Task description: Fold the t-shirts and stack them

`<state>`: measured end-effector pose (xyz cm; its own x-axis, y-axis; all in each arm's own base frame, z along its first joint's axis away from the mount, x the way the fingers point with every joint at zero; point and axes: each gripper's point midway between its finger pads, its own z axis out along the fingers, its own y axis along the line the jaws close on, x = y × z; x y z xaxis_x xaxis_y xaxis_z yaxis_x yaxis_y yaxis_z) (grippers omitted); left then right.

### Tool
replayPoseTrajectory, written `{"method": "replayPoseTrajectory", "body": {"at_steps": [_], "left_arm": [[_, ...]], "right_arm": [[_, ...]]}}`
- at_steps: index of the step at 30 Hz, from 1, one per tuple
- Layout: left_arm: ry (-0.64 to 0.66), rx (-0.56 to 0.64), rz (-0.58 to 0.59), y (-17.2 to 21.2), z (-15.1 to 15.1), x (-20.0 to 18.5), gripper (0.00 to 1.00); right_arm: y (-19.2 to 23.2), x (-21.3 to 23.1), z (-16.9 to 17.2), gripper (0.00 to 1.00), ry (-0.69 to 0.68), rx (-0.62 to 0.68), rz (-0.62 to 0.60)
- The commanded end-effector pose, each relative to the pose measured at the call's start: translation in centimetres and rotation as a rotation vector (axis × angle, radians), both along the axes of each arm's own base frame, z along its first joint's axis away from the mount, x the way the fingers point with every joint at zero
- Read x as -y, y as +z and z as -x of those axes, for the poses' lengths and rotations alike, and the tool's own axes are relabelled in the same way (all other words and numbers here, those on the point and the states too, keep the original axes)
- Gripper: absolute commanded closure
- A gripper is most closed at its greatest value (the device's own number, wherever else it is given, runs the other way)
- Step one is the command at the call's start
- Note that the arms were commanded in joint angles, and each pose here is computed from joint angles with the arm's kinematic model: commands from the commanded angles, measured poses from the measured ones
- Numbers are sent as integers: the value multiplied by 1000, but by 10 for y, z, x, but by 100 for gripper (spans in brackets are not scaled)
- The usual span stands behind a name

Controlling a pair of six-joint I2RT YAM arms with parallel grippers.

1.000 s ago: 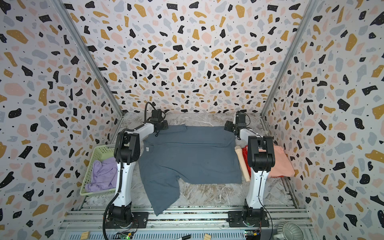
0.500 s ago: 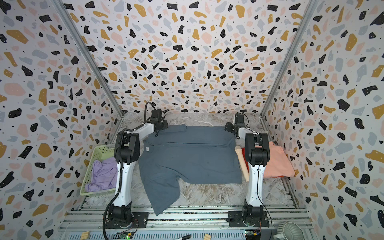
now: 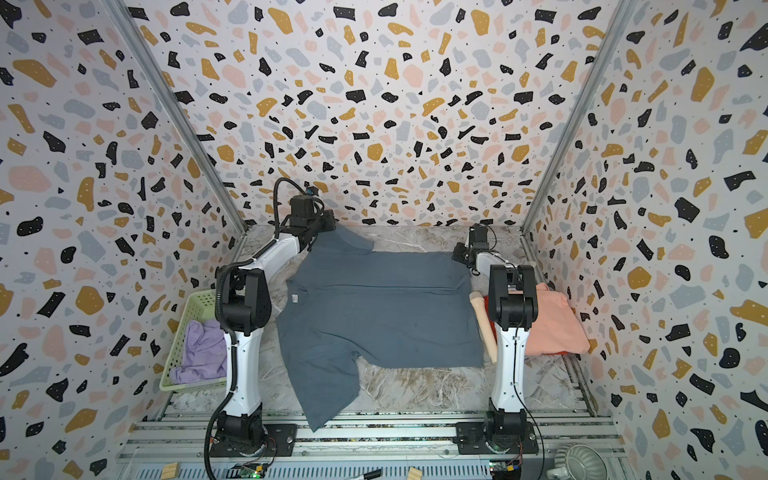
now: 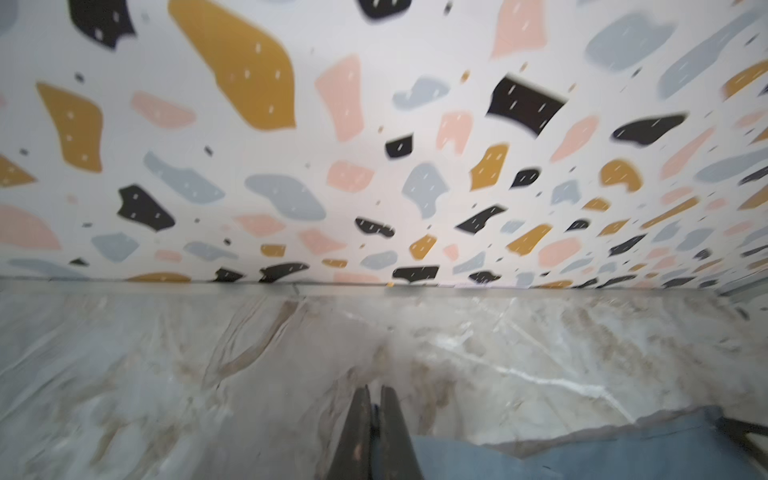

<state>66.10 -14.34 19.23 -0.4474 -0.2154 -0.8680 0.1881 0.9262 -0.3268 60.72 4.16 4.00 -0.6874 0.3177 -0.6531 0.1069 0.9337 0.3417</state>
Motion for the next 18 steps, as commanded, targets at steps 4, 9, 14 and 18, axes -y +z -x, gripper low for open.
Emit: {"method": "replayPoseTrajectory", "body": {"at_steps": [4, 9, 14, 18], "left_arm": [[-2, 179, 264, 6, -52, 17, 90], [46, 223, 313, 8, -66, 10, 34], [146, 209, 160, 20, -43, -16, 25], [176, 104, 14, 7, -18, -31, 22]], "right_arm": [[7, -9, -6, 60, 7, 9, -71], [9, -12, -5, 59, 20, 13, -71], [25, -8, -2, 51, 27, 51, -30], [27, -4, -3, 40, 18, 51, 1]]}}
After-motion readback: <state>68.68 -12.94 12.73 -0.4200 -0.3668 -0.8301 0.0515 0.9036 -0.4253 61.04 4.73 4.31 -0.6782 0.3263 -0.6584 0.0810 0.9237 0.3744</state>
